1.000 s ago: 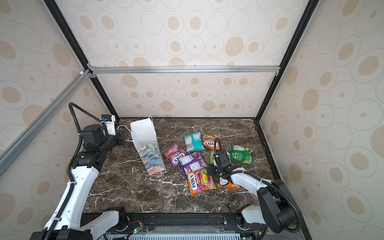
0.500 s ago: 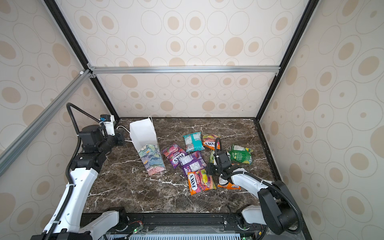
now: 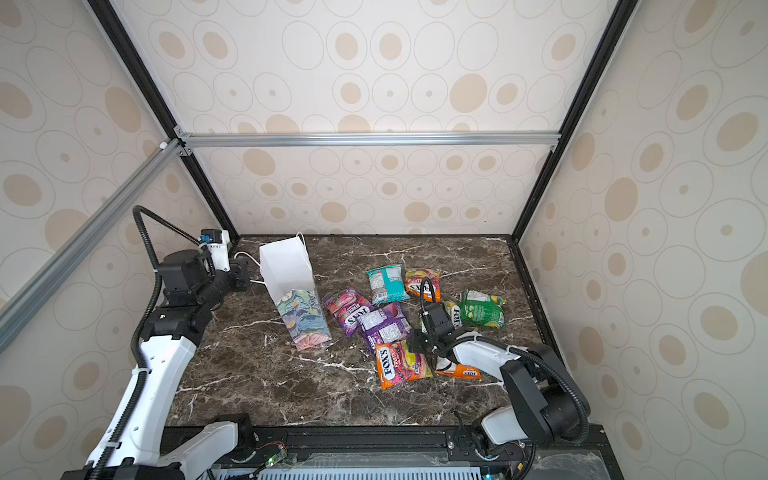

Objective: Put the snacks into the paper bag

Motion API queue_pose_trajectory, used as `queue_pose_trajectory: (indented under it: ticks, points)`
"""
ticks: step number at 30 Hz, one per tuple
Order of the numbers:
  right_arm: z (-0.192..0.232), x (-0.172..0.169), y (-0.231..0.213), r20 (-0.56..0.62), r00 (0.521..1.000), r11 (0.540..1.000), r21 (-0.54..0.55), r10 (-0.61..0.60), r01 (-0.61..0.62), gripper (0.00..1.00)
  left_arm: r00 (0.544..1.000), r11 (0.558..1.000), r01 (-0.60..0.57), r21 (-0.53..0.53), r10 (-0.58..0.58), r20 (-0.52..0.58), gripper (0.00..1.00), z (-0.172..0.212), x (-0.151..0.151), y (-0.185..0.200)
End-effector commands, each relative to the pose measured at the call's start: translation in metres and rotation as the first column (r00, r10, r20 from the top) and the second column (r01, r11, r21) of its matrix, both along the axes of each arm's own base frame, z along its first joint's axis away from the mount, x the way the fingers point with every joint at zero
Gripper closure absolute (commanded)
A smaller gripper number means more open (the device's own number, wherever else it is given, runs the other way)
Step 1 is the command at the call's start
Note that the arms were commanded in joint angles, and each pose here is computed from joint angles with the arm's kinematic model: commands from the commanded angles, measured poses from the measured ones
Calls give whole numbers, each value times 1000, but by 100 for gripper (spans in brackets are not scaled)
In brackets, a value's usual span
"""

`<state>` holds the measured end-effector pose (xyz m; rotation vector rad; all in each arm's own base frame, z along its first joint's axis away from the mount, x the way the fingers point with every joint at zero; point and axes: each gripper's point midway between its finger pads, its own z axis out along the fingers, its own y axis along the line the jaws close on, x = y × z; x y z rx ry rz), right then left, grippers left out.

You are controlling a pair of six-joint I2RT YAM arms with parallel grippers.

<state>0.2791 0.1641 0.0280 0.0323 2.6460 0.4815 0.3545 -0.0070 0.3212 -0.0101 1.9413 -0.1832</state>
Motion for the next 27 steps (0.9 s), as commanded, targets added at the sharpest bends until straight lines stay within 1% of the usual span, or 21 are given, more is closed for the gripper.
queue_pose_trajectory:
  ticks: [1,5,9,19,23,27]
  points:
    - [6,6,1,27,999,1000,0,-22,22,45,1000,1000,-2,-6,2,30,100,10,-2,1]
    - [7,4,3,26,1000,1000,11,-17,17,50,1000,1000,3,-9,-3,27,100,10,-2,0]
    - [9,2,-3,45,998,999,2,-36,36,53,1000,1000,4,-10,-3,30,98,11,-1,0]
    - [9,-5,-4,28,999,1000,-1,-28,28,55,999,1000,14,-21,-14,35,100,11,-2,-2]
    - [8,-7,-9,23,999,998,-60,-23,25,52,999,1000,16,-23,-15,37,100,12,-2,-2]
    - [3,-9,-6,12,1000,999,-39,-24,24,52,999,1000,19,-25,-18,37,100,12,-2,-3]
